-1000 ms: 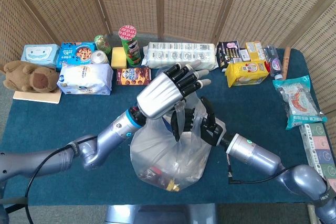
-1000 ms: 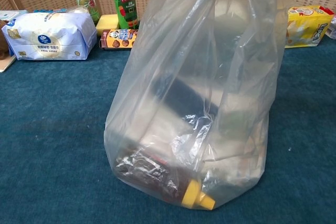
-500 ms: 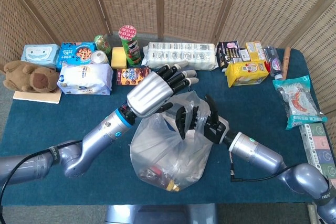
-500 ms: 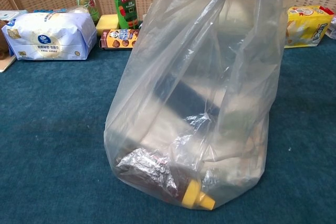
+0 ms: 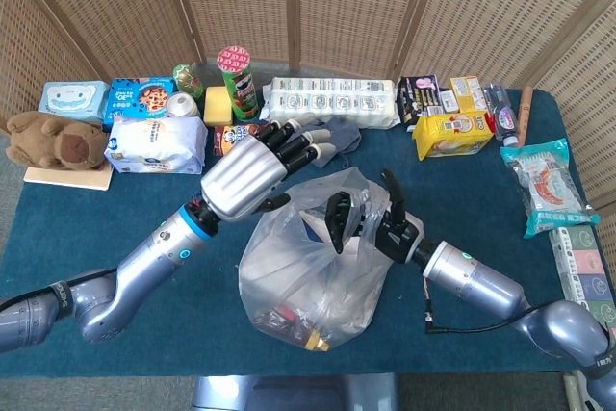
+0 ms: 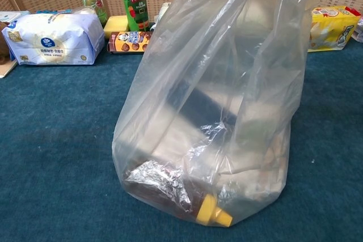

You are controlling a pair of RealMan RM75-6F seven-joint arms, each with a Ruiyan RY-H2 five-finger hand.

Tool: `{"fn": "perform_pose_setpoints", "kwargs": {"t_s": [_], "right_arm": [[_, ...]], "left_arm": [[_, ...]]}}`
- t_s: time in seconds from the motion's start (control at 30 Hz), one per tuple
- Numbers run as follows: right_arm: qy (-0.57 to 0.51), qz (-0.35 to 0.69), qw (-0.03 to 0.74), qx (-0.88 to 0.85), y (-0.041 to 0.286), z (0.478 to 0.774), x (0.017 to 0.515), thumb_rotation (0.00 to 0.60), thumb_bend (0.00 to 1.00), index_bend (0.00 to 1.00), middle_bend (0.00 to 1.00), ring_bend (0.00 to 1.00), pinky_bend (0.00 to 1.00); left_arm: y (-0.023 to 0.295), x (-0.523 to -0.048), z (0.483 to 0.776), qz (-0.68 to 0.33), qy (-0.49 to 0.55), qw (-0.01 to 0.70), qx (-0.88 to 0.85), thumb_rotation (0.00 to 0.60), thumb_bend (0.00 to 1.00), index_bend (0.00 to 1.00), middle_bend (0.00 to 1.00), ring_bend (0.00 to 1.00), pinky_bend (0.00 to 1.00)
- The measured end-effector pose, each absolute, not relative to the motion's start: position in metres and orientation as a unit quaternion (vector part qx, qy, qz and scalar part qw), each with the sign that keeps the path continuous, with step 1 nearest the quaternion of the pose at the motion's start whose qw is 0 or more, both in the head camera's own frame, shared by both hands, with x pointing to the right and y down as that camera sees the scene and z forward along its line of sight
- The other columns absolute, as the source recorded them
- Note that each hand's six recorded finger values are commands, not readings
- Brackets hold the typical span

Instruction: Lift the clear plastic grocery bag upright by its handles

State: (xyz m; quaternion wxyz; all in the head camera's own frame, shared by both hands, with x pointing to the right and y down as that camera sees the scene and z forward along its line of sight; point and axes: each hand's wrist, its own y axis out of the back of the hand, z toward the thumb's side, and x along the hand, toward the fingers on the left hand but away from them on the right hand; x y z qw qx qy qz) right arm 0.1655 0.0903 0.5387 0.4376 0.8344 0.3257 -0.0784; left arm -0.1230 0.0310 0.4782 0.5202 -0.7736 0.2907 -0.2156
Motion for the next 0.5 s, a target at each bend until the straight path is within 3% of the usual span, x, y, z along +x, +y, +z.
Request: {"fn": "perform_pose_setpoints", "kwargs": {"t_s": [0.27, 0.4, 0.47, 0.5], "right_arm": [[0.32, -0.063, 0.472, 0.819, 0.087, 0.53, 0.165, 0.0, 0.13, 0.45, 0.54, 0.53, 0.56], [0.318, -0.051, 0.49, 0.81, 0.084, 0.525, 0.165, 0.005, 0.13, 0.45, 0.53, 0.53, 0.62], [0.321, -0.039, 0.503, 0.802, 0.08, 0.52, 0.166, 0.054, 0.15, 0.45, 0.53, 0.55, 0.65], [0.323, -0.033, 0.507, 0.798, 0.077, 0.518, 0.167, 0.112, 0.16, 0.45, 0.54, 0.56, 0.67]], "left_arm": [[0.037, -0.173, 0.466, -0.238, 0.346, 0.542, -0.728, 0.6, 0.17, 0.15, 0.17, 0.05, 0.21], [0.046, -0.201, 0.464, -0.259, 0.364, 0.544, -0.71, 0.6, 0.17, 0.15, 0.17, 0.05, 0.21], [0.053, -0.216, 0.465, -0.271, 0.371, 0.546, -0.701, 0.6, 0.17, 0.15, 0.17, 0.05, 0.21], [0.057, -0.223, 0.465, -0.276, 0.373, 0.547, -0.697, 0.6, 0.17, 0.15, 0.17, 0.05, 0.21]]}}
